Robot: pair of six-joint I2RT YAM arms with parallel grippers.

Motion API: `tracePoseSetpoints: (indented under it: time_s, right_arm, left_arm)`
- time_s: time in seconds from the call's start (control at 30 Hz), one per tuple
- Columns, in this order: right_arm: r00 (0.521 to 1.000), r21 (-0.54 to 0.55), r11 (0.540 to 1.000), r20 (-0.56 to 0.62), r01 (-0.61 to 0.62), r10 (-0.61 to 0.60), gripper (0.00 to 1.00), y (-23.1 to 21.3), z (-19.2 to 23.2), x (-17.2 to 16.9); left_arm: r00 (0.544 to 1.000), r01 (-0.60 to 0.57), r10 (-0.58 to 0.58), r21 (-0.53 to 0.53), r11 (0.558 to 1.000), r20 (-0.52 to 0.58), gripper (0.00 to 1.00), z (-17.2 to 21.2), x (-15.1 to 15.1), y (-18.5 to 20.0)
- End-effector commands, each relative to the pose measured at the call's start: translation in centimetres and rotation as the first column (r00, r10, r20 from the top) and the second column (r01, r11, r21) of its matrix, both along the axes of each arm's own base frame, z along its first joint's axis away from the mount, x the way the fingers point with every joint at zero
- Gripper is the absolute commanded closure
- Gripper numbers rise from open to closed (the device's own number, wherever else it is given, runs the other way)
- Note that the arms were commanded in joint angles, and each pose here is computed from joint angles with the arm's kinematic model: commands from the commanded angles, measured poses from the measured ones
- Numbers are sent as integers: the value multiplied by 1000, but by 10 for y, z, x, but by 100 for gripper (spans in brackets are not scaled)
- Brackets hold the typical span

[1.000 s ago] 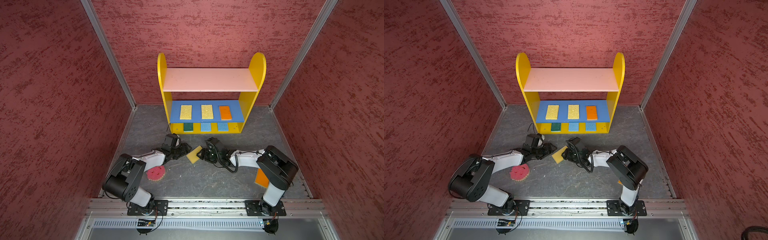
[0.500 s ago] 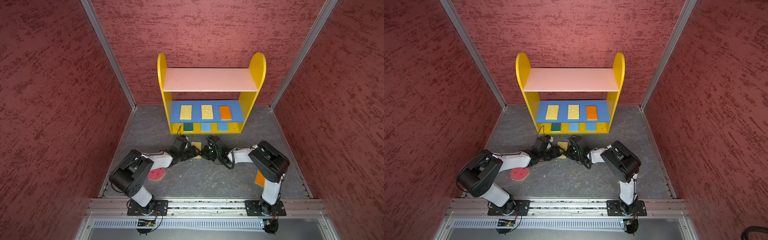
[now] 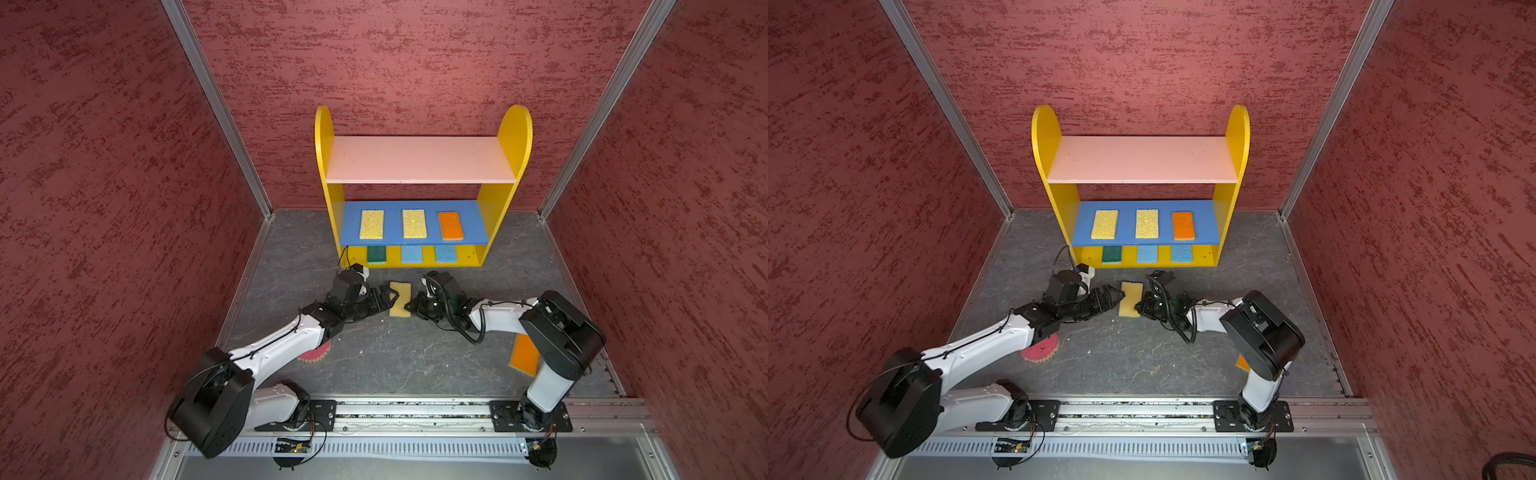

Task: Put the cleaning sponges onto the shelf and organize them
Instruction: 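Grasp the yellow-green scrub sponge with the right gripper while the left approaches, then lift the scrub sponge with the right gripper while the left gripper draws back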

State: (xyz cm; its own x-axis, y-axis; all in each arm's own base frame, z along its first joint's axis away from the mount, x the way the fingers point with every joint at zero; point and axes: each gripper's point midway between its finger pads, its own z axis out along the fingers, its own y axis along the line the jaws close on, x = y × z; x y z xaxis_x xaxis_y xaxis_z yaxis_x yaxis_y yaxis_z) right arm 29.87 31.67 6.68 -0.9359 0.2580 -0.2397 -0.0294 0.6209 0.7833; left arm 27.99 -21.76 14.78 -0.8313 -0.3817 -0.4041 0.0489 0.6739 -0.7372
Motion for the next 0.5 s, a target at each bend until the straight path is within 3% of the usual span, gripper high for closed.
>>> tracePoseSetpoints:
  time_s: [0.0, 0.27, 0.47]
  right_arm:
    - [988, 49, 992, 107, -119, 114, 100, 8, 31, -9]
    - [933, 309, 894, 261, -324, 248, 100, 30, 98, -38]
    - [909, 288, 878, 284, -383, 304, 100, 41, 107, -53]
  left_arm:
    - [1000, -22, 22, -21, 1000, 20, 3, 22, -11, 21]
    - [996, -26, 30, -51, 998, 88, 0, 60, -31, 44]
    - [998, 0, 6, -100, 995, 62, 0, 53, -32, 31]
